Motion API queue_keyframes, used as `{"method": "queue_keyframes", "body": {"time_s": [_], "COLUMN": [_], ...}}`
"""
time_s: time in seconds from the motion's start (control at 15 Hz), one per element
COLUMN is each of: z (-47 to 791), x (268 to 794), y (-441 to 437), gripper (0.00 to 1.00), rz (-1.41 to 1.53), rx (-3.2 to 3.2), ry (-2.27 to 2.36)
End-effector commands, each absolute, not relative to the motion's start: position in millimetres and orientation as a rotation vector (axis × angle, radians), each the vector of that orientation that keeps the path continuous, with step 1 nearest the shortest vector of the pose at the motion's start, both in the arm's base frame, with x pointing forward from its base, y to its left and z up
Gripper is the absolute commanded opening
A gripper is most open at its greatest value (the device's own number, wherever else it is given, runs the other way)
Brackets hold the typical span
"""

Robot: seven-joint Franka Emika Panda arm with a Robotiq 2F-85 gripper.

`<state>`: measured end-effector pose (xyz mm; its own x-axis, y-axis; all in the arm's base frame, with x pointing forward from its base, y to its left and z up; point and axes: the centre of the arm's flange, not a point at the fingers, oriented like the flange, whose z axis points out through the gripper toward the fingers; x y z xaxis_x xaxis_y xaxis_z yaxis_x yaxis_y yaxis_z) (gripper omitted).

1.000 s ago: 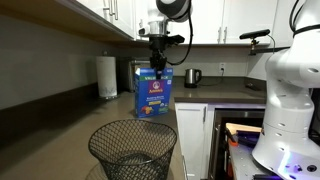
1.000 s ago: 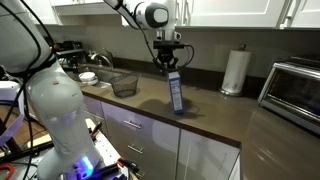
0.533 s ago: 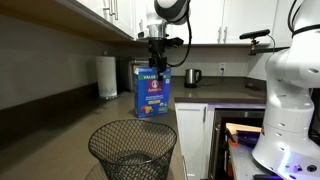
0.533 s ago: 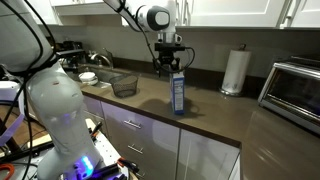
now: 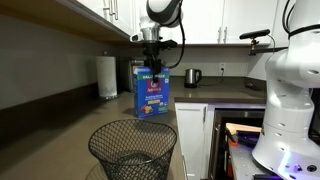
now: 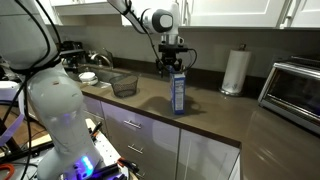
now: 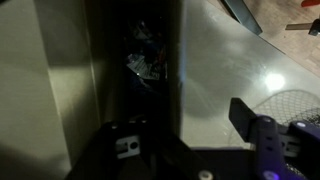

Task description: Move the blue box to the left

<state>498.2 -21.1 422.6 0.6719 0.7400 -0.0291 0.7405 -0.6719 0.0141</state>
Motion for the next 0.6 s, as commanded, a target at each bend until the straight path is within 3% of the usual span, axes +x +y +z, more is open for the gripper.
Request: {"method": "queue_keyframes", "body": {"time_s": [0.0,0.4,0.53], "z": [424.2,428.0,428.1], "x": [512.2,516.9,516.9], "y": [-18.2,-22.9,-24.5], "gripper": [0.45,0.07,0.03], "rz": [-0.054,-0.058,-0.060], "rx": [2.821,2.814,2.812], "ry": [1.322,1.352,1.359]}}
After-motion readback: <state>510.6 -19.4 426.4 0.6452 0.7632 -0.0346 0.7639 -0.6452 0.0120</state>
